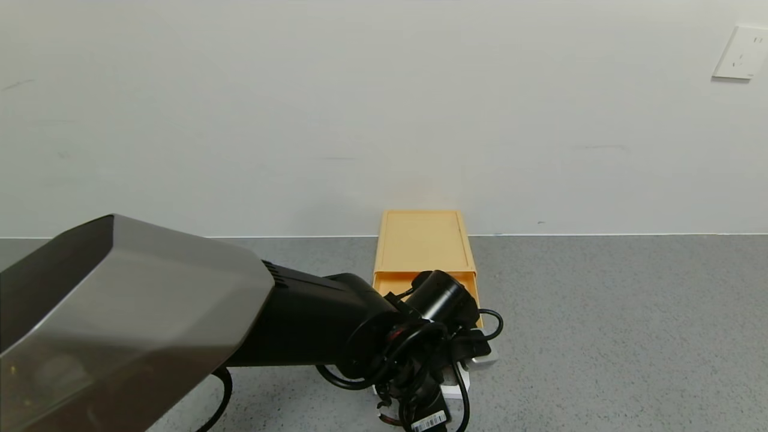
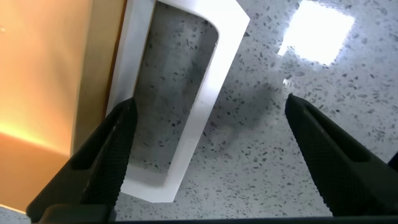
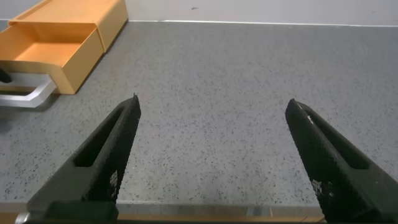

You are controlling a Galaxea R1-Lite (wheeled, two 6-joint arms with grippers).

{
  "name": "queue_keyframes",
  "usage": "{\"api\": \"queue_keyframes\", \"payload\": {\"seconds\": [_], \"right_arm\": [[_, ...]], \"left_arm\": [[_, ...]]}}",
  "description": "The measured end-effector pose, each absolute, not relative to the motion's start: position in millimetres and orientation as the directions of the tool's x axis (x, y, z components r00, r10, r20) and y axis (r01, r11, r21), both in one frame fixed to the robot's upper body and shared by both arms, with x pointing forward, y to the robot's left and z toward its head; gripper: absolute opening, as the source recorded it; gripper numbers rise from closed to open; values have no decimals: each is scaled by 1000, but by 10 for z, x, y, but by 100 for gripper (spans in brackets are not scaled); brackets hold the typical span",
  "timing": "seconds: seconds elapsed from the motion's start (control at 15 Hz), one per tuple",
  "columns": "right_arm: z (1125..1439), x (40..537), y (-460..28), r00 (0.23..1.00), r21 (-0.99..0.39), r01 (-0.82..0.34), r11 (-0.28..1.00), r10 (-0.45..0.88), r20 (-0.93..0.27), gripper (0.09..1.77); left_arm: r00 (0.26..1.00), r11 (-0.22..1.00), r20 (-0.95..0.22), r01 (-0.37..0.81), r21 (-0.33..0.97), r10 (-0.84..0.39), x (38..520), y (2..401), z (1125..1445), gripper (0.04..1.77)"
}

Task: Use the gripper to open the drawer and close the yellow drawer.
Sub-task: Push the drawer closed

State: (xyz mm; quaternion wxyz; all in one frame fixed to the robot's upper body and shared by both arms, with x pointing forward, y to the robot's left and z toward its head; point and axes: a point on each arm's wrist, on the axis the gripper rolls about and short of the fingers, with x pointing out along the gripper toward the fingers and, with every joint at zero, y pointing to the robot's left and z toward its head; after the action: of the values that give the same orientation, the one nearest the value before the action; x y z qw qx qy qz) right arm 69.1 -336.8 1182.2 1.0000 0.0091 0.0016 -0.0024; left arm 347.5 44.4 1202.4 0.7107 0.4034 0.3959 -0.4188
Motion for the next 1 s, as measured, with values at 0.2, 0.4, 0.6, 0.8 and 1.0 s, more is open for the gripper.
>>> {"api": "queue_keyframes", "payload": {"seconds": [0.2,0.4,0.6,0.8,1.0], "right_arm": [[11822,691,-3368,1000,18,5,1000,-5,-3,171],[11822,691,-3368,1000,18,5,1000,-5,-3,171],[11822,691,-3368,1000,18,5,1000,-5,-3,171],[11822,691,-3368,1000,18,5,1000,-5,-3,171],[11822,691,-3368,1000,18,5,1000,-5,-3,171]], "left_arm": [[349,334,-894,909,249,-282,3543,424,12028,172],[355,339,-891,906,252,-284,3589,397,12018,172],[364,345,-885,902,257,-290,3646,365,12018,172],[370,348,-885,899,264,-283,3716,364,12026,172],[385,356,-878,893,275,-285,3797,353,12075,172]]}}
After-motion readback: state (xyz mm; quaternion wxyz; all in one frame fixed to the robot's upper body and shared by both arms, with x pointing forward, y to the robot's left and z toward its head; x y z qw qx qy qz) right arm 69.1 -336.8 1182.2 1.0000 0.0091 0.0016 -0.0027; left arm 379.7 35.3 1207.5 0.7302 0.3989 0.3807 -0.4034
